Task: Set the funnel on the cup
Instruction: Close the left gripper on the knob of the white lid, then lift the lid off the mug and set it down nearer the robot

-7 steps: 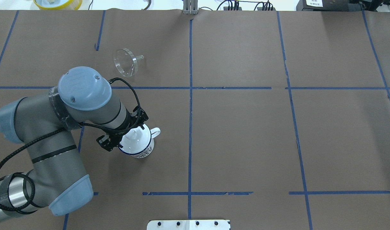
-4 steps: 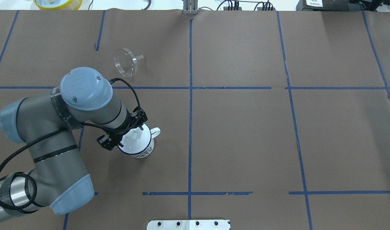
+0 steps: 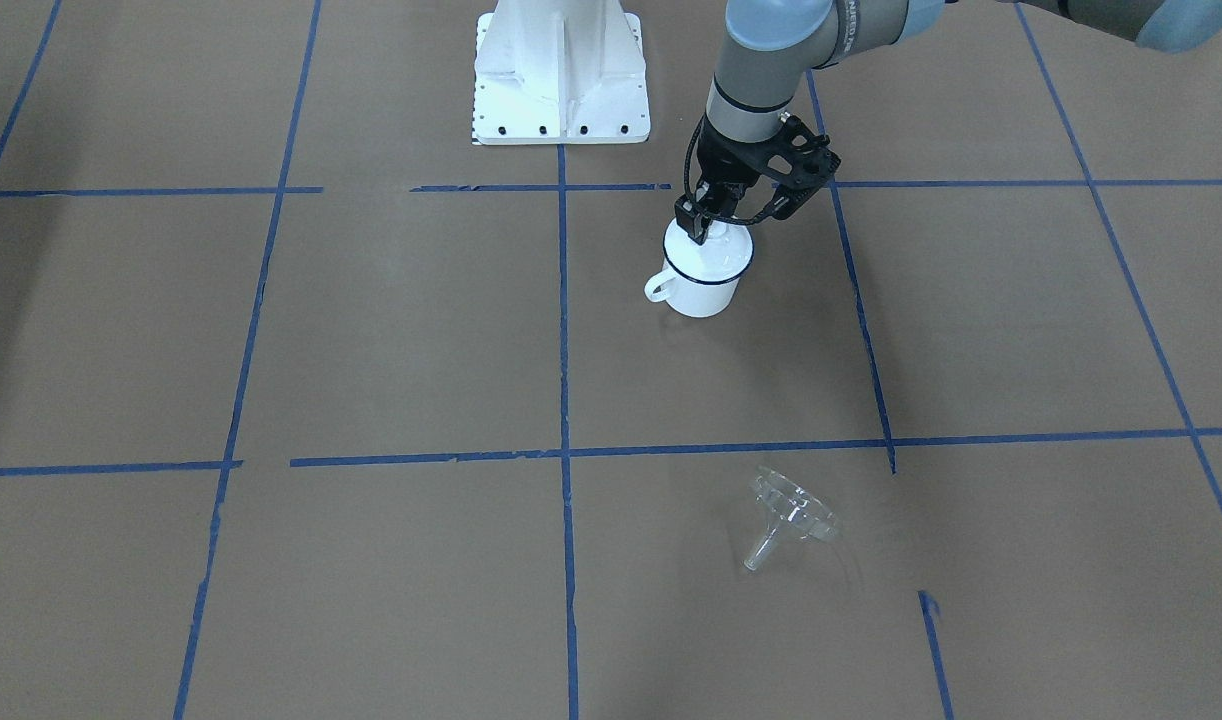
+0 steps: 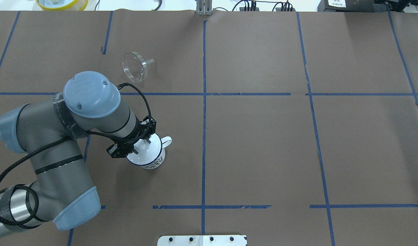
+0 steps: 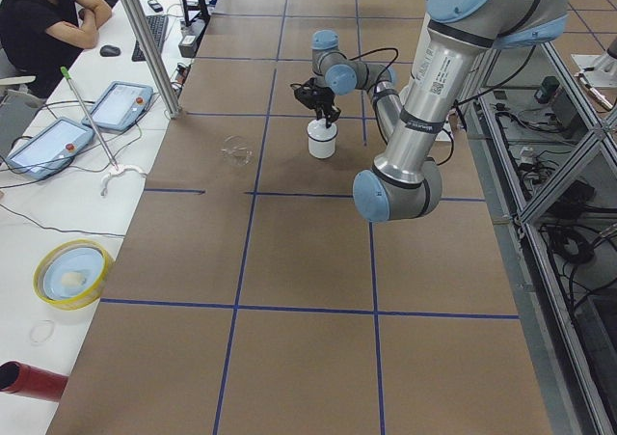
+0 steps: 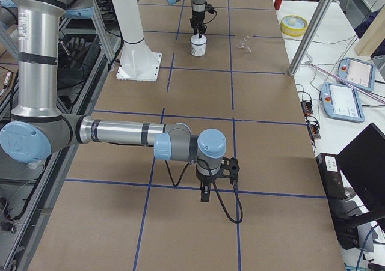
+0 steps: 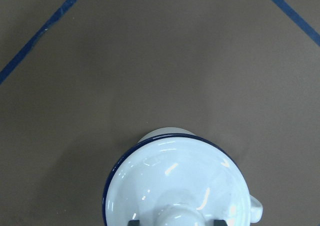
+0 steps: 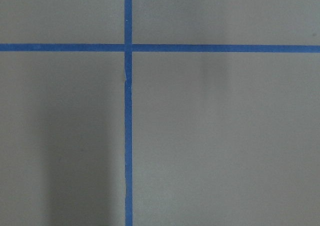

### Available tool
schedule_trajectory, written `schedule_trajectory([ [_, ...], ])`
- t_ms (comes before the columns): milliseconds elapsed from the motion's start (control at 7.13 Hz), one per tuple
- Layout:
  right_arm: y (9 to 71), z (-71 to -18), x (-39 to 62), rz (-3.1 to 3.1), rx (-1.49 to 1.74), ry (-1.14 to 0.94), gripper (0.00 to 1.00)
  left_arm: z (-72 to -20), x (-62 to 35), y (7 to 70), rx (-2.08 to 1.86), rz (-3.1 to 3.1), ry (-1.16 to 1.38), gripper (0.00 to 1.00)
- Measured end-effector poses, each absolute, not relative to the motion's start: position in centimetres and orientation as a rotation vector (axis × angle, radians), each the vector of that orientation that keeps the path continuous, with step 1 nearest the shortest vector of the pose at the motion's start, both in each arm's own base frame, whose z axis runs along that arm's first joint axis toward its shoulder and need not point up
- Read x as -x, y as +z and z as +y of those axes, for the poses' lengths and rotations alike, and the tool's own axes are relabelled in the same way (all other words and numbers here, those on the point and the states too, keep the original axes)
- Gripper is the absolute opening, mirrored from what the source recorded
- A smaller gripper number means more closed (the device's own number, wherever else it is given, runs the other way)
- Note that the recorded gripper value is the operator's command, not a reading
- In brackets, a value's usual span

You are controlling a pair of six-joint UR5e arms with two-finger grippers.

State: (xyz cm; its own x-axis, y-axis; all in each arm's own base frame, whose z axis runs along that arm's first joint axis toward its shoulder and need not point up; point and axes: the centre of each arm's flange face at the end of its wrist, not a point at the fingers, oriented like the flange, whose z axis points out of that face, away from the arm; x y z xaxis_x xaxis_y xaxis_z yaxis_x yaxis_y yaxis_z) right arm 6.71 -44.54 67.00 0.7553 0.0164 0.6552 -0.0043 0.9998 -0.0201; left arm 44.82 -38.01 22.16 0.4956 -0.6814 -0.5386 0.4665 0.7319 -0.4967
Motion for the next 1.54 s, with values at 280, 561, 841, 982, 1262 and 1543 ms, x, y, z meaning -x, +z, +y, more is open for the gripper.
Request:
schedule_trajectory([
  [280,67.0,-44.5,-6.7,-0.715,0.018,0.011,1.0,-38.4,-42.6,20.7,0.289,0.815,-0.724,0.0],
  [561,67.0,-44.5,-6.7,-0.715,0.018,0.011,1.0,-38.9,-38.0,18.2,0.265,0.837,-0.768,0.0],
  [841,67.1,-44.5,-6.7,-0.715,0.019,0.012,1.0,-36.7,-34.5,20.8,0.26,0.839,-0.756,0.0],
  [982,67.1,-44.5,-6.7,-0.715,0.019,0.012,1.0,-35.3,-33.6,23.2,0.277,0.821,-0.747,0.0],
  [1262,67.0,-44.5,-6.7,-0.715,0.018,0.012,1.0,-33.7,-34.5,28.1,0.325,0.793,-0.719,0.0],
  [1543,67.0,-44.5,-6.7,-0.715,0.018,0.011,1.0,-33.1,-37.0,33.5,0.385,0.802,-0.705,0.0],
])
